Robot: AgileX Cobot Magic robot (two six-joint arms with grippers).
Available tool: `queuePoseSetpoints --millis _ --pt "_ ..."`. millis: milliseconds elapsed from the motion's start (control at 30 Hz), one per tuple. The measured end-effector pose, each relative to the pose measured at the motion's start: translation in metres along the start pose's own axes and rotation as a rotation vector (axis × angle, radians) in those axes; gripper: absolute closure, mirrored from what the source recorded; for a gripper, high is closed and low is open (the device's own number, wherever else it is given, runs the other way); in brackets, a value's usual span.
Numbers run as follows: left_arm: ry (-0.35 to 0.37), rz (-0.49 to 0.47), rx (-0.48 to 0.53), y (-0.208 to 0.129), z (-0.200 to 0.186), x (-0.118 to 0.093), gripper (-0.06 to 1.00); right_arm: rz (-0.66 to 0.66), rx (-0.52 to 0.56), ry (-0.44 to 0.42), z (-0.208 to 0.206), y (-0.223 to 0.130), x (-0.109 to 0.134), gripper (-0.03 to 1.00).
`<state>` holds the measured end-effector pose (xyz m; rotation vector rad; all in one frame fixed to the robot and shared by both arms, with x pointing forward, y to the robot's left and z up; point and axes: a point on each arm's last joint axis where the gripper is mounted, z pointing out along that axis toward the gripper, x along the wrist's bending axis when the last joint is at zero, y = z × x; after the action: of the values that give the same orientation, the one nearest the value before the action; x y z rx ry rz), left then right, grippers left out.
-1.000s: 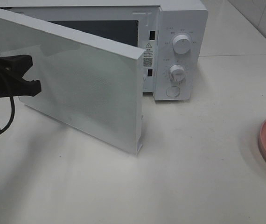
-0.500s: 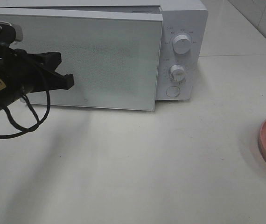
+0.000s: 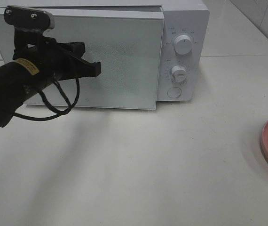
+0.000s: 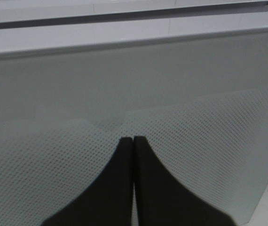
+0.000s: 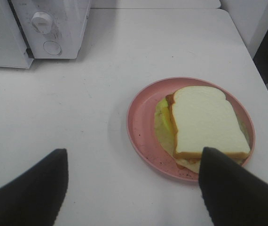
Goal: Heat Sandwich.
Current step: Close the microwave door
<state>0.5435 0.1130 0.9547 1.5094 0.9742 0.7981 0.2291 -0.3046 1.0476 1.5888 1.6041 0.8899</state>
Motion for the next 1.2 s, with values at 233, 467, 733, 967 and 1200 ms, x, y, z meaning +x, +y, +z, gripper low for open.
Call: queuePoseSetpoints --millis 233,467,733,967,1200 --pt "-0.006 0.019 -0.002 0.003 0.022 -0.015 0.94 0.0 0.0 0.0 0.0 0.0 0.0 0.23" --pt "-0.05 0.011 0.028 0.003 0.041 -0.038 0.94 0.0 0.0 0.0 0.0 0.0 0.0 0.23" --pt "-0.081 0.007 0.063 0.004 0.062 -0.052 0.94 0.0 0.0 0.0 0.0 0.0 0.0 0.23" --pt "-0.095 0.007 0.068 0.006 0.076 -0.059 0.94 0.0 0.0 0.0 0.0 0.0 0.0 0.23" --pt "-0.119 0.043 0.088 0.007 0.084 -0.067 0.94 0.0 0.0 0.0 0.0 0.0 0.0 0.23"
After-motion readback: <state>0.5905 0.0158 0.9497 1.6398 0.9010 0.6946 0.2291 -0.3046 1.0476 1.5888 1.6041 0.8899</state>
